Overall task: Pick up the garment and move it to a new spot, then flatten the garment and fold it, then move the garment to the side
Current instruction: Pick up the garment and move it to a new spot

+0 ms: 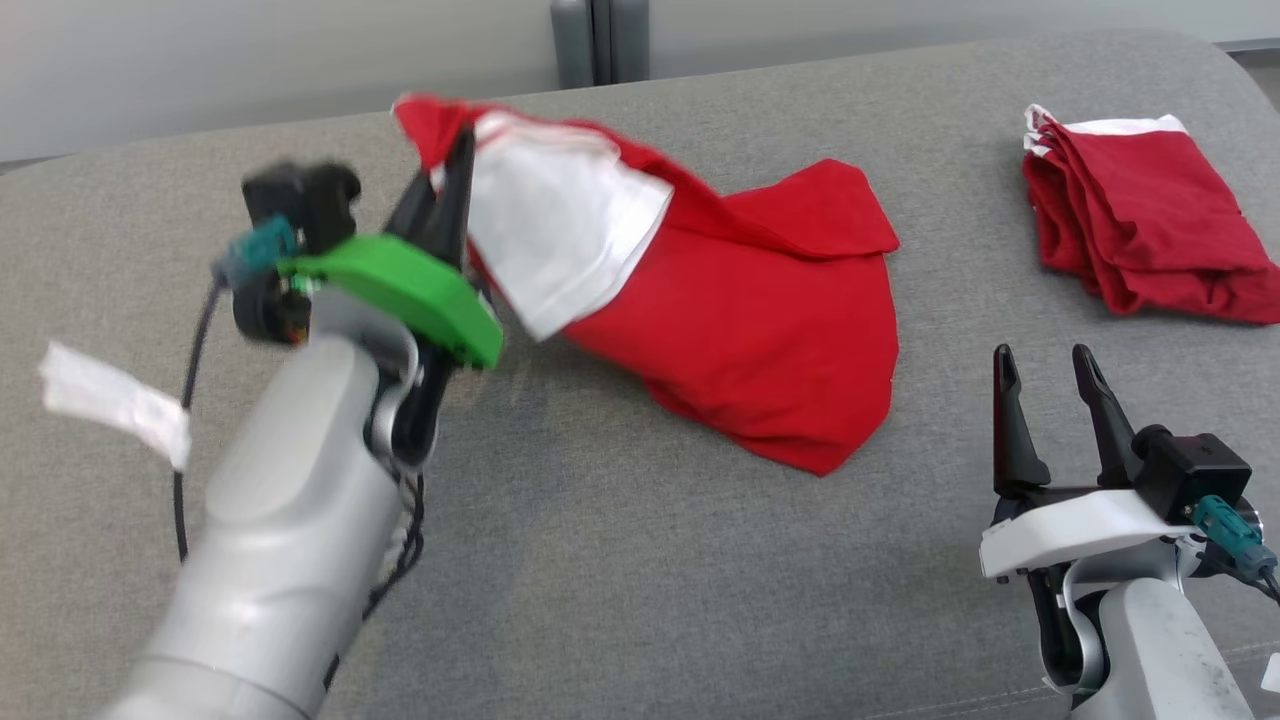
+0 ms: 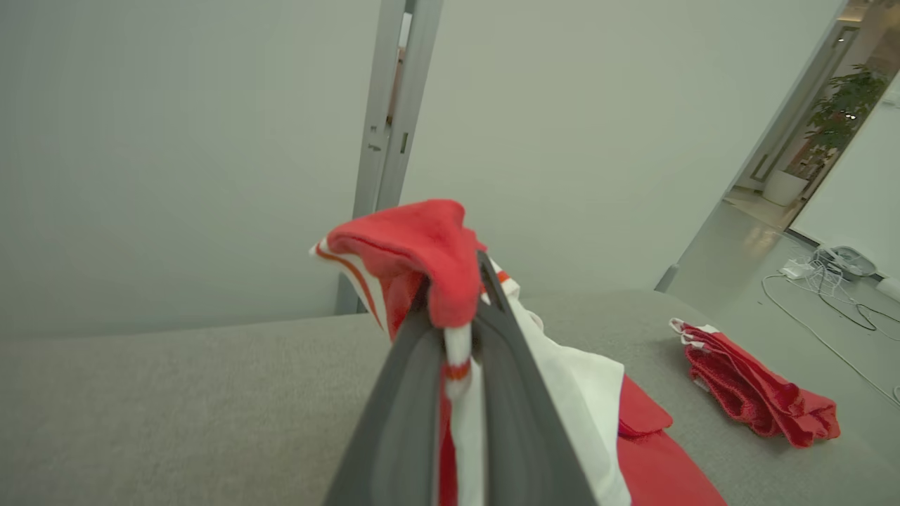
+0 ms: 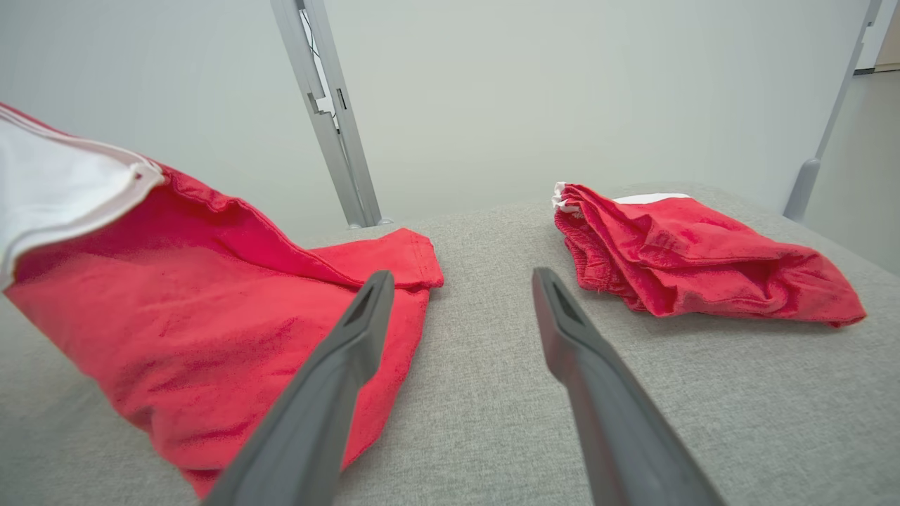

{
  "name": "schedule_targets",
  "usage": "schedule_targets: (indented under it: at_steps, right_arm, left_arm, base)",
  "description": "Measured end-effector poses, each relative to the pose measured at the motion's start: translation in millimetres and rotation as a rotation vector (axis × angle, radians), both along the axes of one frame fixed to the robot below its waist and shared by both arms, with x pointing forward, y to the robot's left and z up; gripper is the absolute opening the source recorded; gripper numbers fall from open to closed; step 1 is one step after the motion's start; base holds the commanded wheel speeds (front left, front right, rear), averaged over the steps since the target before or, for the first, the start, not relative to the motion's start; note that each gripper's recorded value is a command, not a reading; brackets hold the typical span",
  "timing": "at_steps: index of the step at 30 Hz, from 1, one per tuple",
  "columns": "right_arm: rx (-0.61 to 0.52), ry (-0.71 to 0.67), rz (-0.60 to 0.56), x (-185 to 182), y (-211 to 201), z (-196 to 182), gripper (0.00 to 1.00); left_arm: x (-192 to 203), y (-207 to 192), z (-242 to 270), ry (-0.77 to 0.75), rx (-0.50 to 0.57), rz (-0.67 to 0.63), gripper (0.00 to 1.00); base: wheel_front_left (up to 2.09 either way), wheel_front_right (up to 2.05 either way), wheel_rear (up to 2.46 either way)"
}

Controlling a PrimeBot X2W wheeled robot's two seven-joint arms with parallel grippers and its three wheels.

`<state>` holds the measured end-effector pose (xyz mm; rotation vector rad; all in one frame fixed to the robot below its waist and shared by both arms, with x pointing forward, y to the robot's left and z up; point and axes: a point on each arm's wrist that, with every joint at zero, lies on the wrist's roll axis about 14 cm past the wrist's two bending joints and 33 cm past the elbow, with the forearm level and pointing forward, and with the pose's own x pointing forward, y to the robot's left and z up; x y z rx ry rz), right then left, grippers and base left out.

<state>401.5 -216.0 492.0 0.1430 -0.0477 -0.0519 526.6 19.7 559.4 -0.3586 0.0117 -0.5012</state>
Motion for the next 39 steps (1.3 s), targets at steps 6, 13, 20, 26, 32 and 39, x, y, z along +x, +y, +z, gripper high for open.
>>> schedule_targets:
  at_steps: [6, 13, 20, 26, 32, 39]
  right_arm:
    - [0.003, 0.022, 0.036, 7, 13, -9, 1.0]
    - [-0.007, 0.022, 0.065, 12, 22, -10, 1.0]
    - [-0.018, 0.006, 0.073, 10, 25, -3, 1.0]
    - [-0.044, -0.019, 0.078, 6, 26, 8, 1.0]
    - [-0.056, -0.039, 0.104, 2, 35, 16, 1.0]
    - [-0.067, -0.042, 0.15, -5, 51, 16, 1.0]
  left_arm:
    - [-41, 45, -118, 0.312, 0.008, 0.158, 0.24]
    - [-50, 64, -133, 0.354, 0.017, 0.23, 1.0]
    - [-49, 81, -100, 0.233, 0.032, 0.278, 1.0]
    - [-69, 87, -82, 0.157, 0.032, 0.3, 1.0]
    - [-101, 101, -78, 0.11, 0.062, 0.348, 1.0]
    - [-137, 123, -81, 0.099, 0.058, 0.43, 1.0]
  base:
    - [0.0, 0.0, 0.0]
    - [0.0, 0.0, 0.0]
    - [0.0, 0.0, 0.0]
    - [0.0, 0.0, 0.0]
    - [0.0, 0.0, 0.0]
    - [0.0, 0.0, 0.0]
